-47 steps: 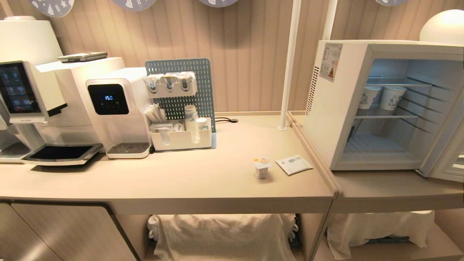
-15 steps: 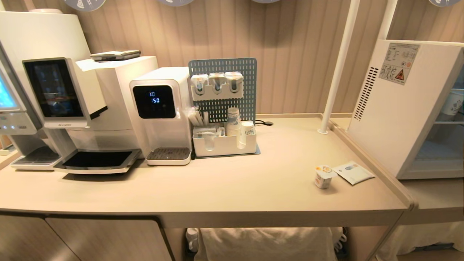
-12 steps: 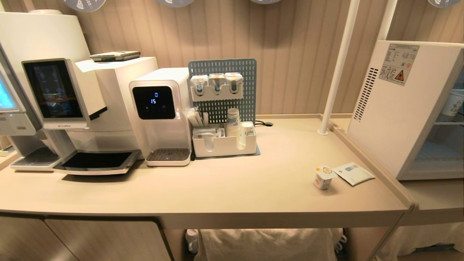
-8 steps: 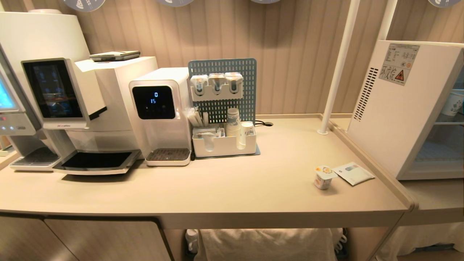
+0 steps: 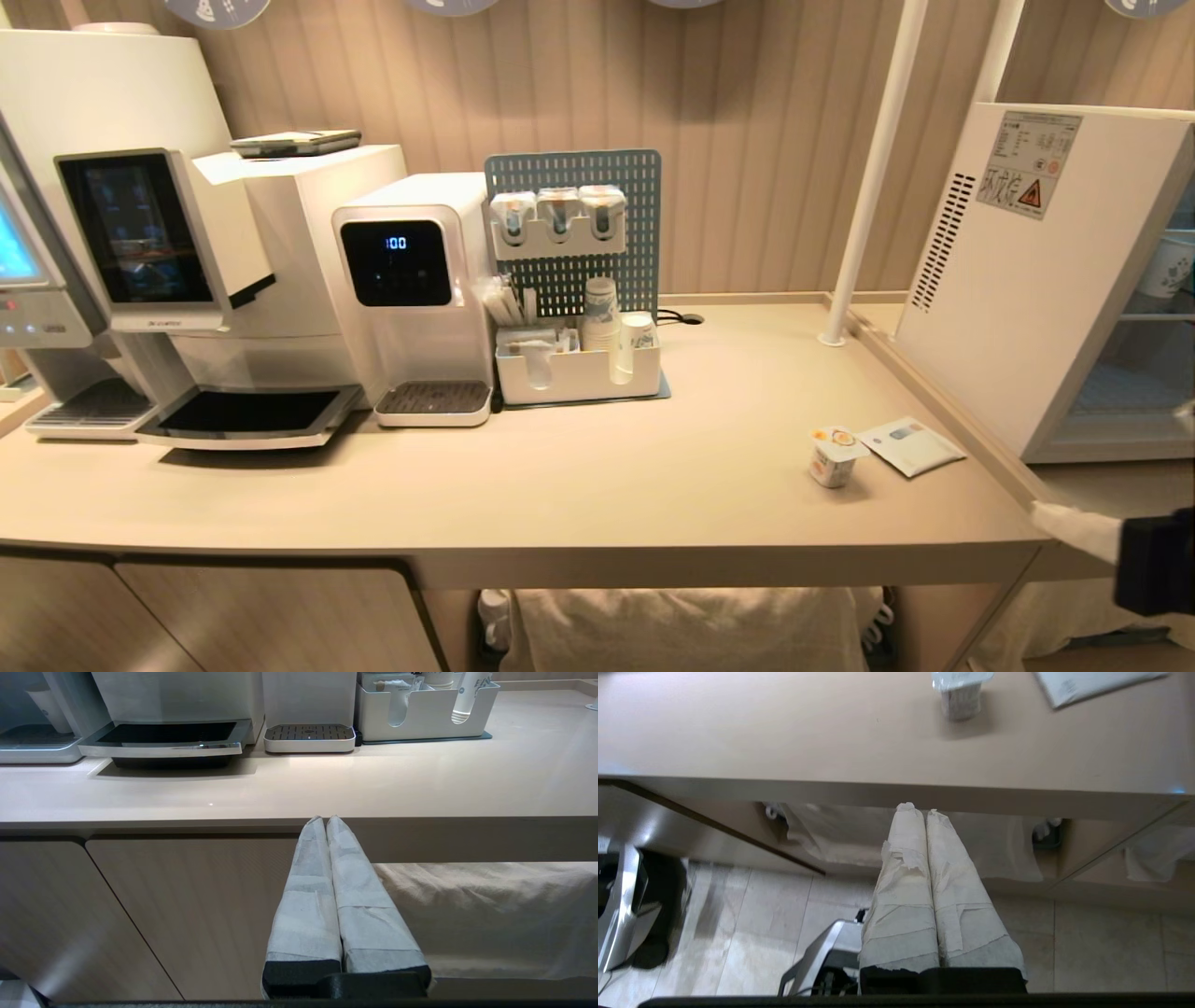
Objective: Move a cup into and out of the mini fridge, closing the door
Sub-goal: Put the yoghurt in the freezer
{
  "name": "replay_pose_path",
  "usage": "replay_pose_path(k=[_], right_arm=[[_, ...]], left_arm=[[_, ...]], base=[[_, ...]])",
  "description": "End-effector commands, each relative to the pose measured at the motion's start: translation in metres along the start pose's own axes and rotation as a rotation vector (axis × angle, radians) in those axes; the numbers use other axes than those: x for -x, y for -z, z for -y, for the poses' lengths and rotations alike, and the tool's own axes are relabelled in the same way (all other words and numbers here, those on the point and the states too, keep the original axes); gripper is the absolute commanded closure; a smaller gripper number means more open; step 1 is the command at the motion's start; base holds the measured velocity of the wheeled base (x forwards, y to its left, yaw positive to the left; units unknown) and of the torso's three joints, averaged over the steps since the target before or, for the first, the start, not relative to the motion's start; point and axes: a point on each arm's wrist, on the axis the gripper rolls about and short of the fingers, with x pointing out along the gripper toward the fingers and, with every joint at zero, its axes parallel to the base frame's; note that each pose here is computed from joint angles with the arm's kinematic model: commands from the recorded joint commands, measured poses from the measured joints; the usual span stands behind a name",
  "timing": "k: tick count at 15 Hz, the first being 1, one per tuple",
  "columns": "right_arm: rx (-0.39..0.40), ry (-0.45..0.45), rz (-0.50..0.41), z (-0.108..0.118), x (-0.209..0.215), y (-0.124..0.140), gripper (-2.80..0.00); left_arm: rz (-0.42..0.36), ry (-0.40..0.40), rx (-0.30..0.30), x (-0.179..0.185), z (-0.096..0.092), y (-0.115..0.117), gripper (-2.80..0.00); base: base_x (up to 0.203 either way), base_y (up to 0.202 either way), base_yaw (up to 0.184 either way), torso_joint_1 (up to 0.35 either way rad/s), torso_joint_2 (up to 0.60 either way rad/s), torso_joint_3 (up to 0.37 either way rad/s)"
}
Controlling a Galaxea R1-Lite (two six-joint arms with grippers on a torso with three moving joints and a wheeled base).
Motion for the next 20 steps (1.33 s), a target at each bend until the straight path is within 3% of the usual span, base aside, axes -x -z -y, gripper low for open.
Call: replay_pose_path(k=[1,6,9,10,20], right_arm=[[-0.021,-0.009,-0.108,0.023,-0.092,0.020,0.00],[0.068,0.049,-0.035,0.050,-0.179,0.070,0.00],[0.128,0.086,0.091,0.056,-0.200,0.060,0.00],[0.132,0.092,0.104,0.057,-0.204,0.055,-2.80],[0.126,0.082,0.063,0.055,-0.210,0.043,-2.80]], left_arm=[[0.002,-0.002,0.002,0.000,0.000,0.000,0.00],[0.002,-0.002,0.002,0.000,0.000,0.000,0.00],[0.002,-0.002,0.002,0.000,0.000,0.000,0.00],[0.002,-0.002,0.002,0.000,0.000,0.000,0.00],[0.001,-0.002,0.005,0.000,0.000,0.000,0.00]], base=[[0.000,0.000,0.000,0.000,0.00,0.000],[0.000,0.000,0.000,0.000,0.00,0.000],[0.000,0.000,0.000,0.000,0.00,0.000],[0.000,0.000,0.000,0.000,0.00,0.000],[0.000,0.000,0.000,0.000,0.00,0.000]])
